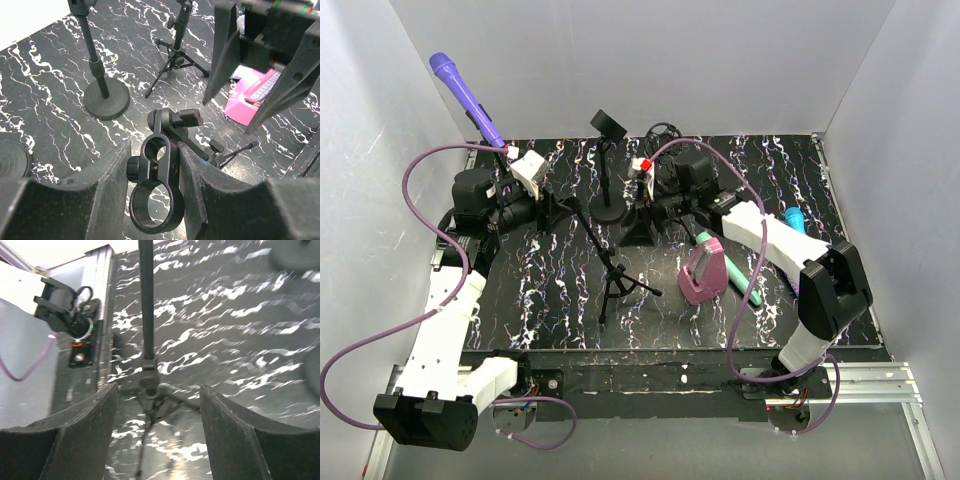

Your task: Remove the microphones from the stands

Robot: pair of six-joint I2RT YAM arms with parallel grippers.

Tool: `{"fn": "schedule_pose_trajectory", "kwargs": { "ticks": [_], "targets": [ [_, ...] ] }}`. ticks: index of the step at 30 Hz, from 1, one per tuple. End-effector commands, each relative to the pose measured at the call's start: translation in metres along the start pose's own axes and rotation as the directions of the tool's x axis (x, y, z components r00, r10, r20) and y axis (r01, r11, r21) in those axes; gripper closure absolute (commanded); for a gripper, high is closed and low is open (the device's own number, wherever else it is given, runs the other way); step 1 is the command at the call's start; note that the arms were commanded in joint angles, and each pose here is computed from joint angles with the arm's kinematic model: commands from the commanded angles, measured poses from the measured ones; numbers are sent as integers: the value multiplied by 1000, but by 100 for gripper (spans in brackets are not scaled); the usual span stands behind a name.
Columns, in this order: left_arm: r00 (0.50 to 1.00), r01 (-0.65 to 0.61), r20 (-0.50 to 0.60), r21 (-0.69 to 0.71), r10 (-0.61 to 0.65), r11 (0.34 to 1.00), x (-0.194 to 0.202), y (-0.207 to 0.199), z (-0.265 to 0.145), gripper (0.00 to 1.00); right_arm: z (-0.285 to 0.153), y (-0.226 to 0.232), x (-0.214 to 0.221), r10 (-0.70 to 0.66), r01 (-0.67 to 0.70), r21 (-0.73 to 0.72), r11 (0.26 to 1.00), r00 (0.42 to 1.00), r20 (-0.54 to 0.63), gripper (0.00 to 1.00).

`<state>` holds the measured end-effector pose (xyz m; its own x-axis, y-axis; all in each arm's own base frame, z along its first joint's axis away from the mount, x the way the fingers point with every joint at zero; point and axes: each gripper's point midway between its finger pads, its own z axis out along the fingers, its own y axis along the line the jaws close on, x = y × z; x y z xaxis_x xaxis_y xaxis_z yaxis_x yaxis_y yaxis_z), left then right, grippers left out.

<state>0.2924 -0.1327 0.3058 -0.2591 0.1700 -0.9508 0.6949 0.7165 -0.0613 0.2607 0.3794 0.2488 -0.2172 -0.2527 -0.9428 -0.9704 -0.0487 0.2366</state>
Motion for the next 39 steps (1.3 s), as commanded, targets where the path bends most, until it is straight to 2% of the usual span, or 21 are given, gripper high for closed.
{"fn": "schedule_pose_trajectory", "kwargs": {
  "ticks": [1,8,14,27,30,36,39],
  "targets": [
    [1000,25,-9,19,-25,999,-2,-6,-2,100,12,19,9,257,-258,-7,966,966,-10,27],
    [999,29,-19,16,-28,999,1,-6,-3,100,23,5,21,314,-312,37,949,949,-43,27],
    [1000,26,-18,13,-26,1000,-1,-4,-2,100,34,-10,30,357,-353,83,932,933,-52,33],
    [999,25,-27,10,-25,1000,2,-3,-1,100,22,-16,100,335,-303,181,936,923,-186,43],
    [999,26,-27,10,-26,1000,3,-3,-2,100,20,-14,90,273,-246,156,956,945,-179,43],
    [999,22,-23,12,-22,1000,0,-3,-1,100,14,24,34,102,-108,-61,992,991,-89,35],
    [1000,20,-23,19,-20,1000,0,-4,-1,100,15,29,15,133,-137,-80,987,990,-45,32]
  ]
}}
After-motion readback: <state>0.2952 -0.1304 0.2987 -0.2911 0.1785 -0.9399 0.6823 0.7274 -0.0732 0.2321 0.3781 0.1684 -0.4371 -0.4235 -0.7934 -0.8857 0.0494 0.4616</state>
